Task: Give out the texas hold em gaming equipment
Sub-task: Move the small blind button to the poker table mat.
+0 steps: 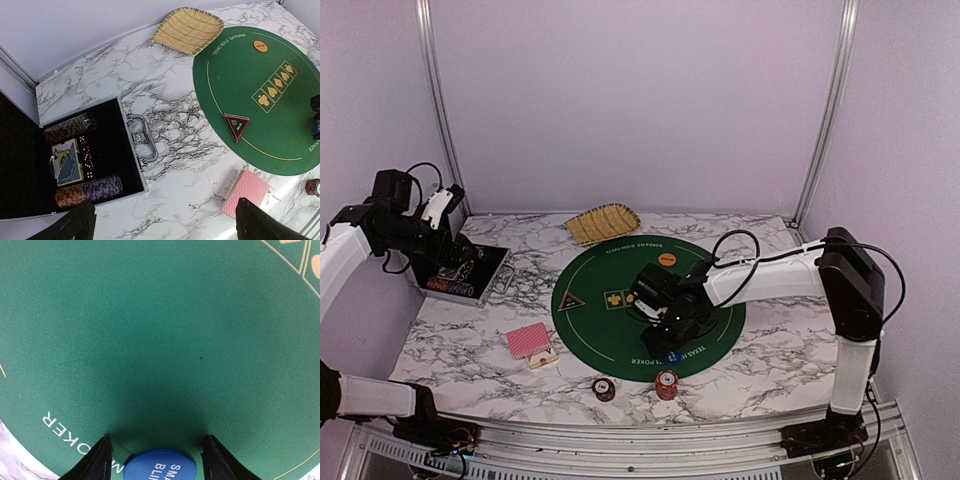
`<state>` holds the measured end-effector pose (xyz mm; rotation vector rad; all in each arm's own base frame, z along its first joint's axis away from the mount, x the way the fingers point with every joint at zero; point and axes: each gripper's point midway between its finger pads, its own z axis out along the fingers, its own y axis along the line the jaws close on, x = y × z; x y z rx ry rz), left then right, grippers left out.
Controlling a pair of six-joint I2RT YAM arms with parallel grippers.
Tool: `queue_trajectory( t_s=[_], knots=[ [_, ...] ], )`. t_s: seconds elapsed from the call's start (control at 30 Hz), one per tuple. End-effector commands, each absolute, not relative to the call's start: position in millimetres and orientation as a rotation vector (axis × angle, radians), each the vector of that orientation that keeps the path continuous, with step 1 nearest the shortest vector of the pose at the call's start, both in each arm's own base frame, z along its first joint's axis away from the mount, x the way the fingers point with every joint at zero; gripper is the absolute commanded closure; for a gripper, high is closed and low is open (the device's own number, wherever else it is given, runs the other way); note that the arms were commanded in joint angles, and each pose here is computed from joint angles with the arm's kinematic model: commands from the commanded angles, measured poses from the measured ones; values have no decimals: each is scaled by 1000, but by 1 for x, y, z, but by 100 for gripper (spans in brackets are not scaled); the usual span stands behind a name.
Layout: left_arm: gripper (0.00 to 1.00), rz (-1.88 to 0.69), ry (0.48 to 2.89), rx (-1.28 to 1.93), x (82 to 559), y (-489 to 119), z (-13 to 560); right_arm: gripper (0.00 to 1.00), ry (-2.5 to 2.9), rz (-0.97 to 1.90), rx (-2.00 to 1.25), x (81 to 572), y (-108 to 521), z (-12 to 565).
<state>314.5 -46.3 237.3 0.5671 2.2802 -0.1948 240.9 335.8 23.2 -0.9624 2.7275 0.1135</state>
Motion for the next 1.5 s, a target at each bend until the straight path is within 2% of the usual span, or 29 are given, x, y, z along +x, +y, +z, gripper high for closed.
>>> queue_trajectory(
  t_s=[0.0, 0.4, 0.67, 0.9, 1.0, 1.17, 1.47],
  knots=[
    [1, -218, 2272, 568, 310, -49, 244, 42, 2732, 11, -958, 238, 318, 19],
    [1, -218, 2265, 555, 312, -49, 251, 51, 2740, -85, -897, 231, 281, 22],
    [1, -217, 2256, 551, 313, -49, 256, 53, 2746, -94, -812, 241, 256, 33],
    [1, -224, 2261, 552, 313, -49, 254, 50, 2719, -56, -804, 248, 262, 49],
    [1, -223, 2264, 552, 312, -49, 254, 43, 2699, -13, -792, 251, 271, 64],
    [1, -213, 2269, 559, 310, -48, 252, 19, 2650, 91, -763, 245, 289, 108],
    [1, -236, 2268, 564, 310, -51, 252, 2, 2670, 287, -924, 186, 322, 138]
  ],
)
